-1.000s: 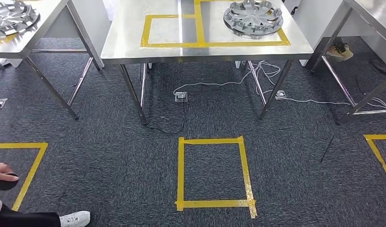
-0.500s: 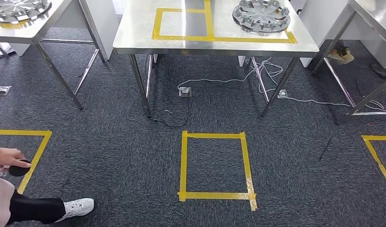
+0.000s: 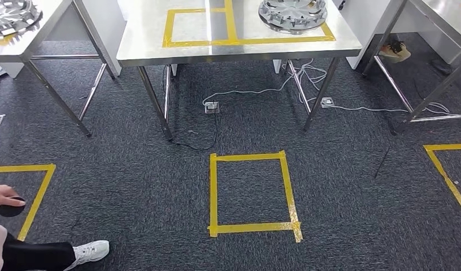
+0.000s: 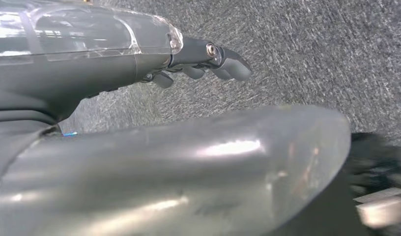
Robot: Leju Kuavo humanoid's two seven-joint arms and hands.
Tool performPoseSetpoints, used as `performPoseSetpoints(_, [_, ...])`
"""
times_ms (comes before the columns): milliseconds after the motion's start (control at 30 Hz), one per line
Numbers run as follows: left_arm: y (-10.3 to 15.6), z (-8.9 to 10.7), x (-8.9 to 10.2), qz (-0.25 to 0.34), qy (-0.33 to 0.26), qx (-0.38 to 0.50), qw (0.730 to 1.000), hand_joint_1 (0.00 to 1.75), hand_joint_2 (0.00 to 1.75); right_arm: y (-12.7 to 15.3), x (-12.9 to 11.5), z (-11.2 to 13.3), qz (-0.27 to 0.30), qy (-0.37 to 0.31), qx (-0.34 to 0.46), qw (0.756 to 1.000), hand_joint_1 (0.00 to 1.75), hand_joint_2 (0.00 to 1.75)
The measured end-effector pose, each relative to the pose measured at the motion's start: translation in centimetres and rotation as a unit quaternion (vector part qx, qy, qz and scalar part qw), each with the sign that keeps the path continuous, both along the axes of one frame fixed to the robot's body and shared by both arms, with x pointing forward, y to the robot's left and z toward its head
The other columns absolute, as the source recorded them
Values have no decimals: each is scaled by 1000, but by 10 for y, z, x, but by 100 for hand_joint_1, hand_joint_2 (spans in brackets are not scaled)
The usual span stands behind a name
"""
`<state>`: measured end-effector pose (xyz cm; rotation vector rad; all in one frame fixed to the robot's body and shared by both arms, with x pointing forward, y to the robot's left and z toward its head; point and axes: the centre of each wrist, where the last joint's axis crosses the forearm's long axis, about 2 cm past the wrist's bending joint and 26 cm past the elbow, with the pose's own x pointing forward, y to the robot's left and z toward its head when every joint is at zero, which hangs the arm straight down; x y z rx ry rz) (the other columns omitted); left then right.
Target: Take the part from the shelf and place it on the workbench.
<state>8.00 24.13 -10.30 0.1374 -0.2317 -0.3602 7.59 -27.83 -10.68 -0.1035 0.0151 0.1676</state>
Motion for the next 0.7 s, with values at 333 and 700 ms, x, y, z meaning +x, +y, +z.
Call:
performPoseSetpoints(333, [1,0,1,-1,0,2,1000,0,0,1,1,0,0,0,2,1000,0,0])
performPoseSetpoints(700, [2,0,0,-5,0,4,1000,0,0,4,-1,0,-4,3,7,1000,0,0])
